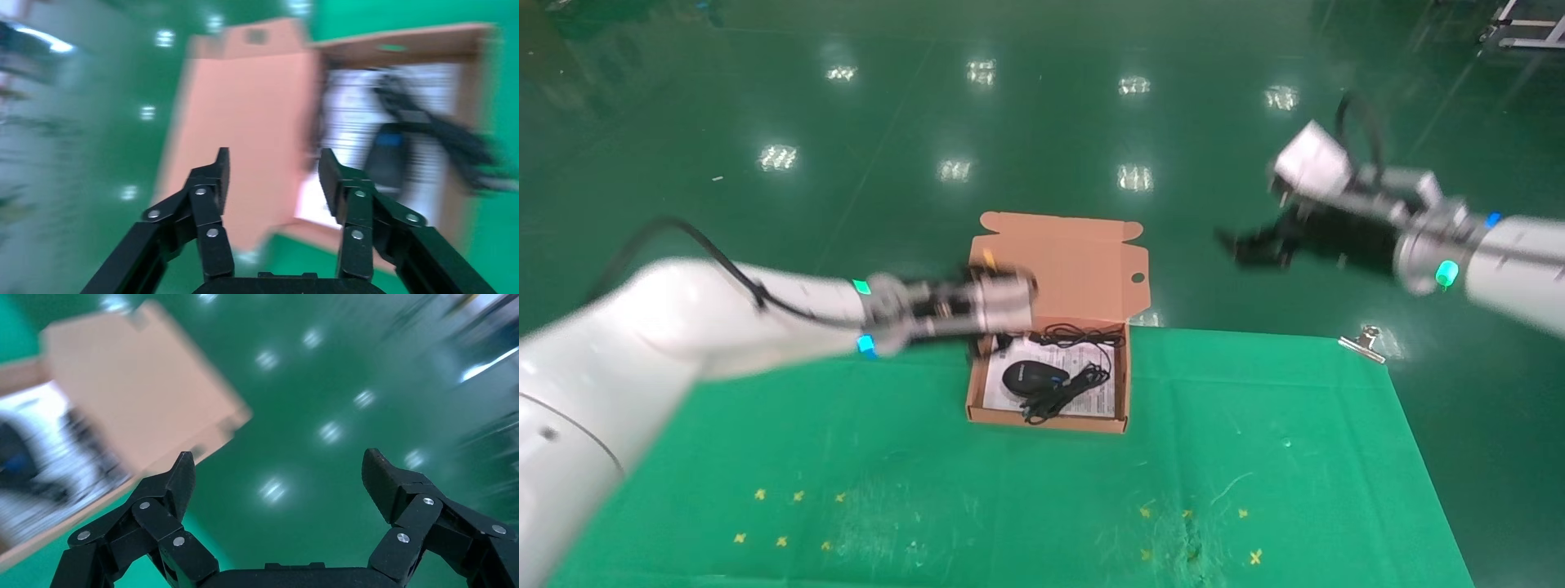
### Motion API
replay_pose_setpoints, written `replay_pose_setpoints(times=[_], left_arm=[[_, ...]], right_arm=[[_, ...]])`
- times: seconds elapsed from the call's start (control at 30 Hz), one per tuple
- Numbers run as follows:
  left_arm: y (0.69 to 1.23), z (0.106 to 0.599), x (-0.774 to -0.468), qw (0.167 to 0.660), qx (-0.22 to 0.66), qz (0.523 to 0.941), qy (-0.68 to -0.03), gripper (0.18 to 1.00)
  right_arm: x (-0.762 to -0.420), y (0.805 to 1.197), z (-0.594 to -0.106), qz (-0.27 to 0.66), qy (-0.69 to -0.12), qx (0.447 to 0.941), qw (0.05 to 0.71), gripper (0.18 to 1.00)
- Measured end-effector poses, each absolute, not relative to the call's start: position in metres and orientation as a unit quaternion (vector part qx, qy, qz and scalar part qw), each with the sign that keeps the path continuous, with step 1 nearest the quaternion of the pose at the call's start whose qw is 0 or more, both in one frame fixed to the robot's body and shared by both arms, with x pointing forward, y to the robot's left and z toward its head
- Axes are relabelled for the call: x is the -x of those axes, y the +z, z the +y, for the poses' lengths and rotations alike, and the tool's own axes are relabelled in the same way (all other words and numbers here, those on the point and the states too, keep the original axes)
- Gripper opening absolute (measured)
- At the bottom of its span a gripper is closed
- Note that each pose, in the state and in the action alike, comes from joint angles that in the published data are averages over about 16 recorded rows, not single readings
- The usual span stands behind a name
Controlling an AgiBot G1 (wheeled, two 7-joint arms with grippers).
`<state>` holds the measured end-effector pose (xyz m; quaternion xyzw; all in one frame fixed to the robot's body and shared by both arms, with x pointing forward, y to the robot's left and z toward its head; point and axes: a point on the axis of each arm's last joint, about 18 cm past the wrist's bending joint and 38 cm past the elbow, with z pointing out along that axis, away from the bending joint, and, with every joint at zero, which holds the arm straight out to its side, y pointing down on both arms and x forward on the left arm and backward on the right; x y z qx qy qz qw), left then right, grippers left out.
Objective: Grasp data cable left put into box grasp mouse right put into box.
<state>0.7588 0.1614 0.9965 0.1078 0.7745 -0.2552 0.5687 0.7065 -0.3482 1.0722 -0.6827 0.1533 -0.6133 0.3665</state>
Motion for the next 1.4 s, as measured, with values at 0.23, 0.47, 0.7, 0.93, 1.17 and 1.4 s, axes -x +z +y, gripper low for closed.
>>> replay_pose_setpoints(times=[0.23, 0.47, 0.7, 0.93, 1.17, 1.4], left_arm=[[1.033, 0.174, -0.756, 0.596, -0.096, 0.752, -0.264, 0.628], [1.035, 0.183, -0.748, 0.586, -0.080, 0.748, -0.303, 0.785], [1.021, 0.195, -0.732, 0.547, -0.058, 0.748, -0.371, 0.903], [1.008, 0.210, -0.709, 0.503, -0.040, 0.743, -0.441, 0.969], [1.001, 0.226, -0.681, 0.459, -0.029, 0.733, -0.501, 0.995], [0.998, 0.234, -0.666, 0.438, -0.027, 0.727, -0.528, 1.001]], right_arm=[[-0.698, 1.095, -0.354, 0.127, -0.644, 0.672, 0.344, 1.001], [-0.690, 1.090, -0.352, 0.116, -0.632, 0.681, 0.352, 1.001], [-0.679, 1.070, -0.345, 0.111, -0.589, 0.696, 0.395, 1.001], [-0.661, 1.050, -0.336, 0.100, -0.539, 0.710, 0.443, 1.001], [-0.640, 1.034, -0.327, 0.083, -0.489, 0.718, 0.488, 1.001], [-0.628, 1.027, -0.323, 0.072, -0.465, 0.721, 0.509, 1.001]])
